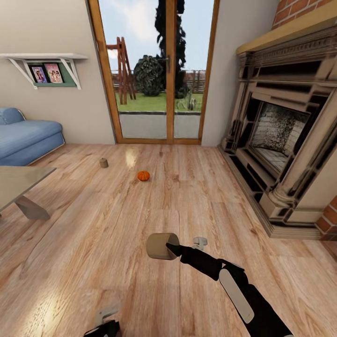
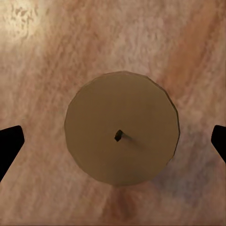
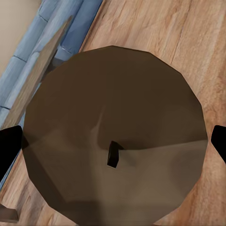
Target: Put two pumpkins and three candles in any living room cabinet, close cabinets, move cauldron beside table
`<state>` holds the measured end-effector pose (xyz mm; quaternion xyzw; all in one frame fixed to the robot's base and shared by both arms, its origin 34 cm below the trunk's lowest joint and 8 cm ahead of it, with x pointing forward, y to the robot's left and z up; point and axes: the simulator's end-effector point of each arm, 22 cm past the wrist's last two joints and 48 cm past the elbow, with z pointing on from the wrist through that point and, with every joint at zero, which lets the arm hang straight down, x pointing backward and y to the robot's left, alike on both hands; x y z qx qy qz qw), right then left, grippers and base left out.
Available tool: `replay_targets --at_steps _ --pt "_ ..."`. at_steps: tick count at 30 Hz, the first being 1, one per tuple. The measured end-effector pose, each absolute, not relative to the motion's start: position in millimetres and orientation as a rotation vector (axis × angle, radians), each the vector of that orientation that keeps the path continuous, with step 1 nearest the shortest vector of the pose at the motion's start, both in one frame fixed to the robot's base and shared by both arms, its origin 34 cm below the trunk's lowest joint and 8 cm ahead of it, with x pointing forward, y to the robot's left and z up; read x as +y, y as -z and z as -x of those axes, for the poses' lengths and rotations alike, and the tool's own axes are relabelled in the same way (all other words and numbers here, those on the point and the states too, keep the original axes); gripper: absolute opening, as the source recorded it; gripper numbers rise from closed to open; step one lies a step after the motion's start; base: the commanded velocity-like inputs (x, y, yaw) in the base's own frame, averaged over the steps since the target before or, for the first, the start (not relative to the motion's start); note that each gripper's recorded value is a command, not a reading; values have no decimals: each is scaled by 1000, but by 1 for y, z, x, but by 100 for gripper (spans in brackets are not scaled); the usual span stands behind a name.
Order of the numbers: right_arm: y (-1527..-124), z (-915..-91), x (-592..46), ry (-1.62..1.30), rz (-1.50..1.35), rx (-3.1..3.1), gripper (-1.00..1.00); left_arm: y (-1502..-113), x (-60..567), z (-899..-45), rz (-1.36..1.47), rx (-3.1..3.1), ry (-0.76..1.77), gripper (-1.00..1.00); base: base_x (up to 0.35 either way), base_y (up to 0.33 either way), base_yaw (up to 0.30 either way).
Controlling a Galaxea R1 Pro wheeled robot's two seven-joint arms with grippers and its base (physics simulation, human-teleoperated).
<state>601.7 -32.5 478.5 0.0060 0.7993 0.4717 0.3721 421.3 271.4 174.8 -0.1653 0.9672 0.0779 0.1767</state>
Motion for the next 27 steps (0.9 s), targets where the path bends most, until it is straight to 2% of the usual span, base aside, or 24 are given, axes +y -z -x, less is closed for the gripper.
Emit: replay_targets --at_steps 27 --pt "-496 -604 -22 -1288 47 1967 -100 -154 271 -411 459 2733 -234 100 0 0 0"
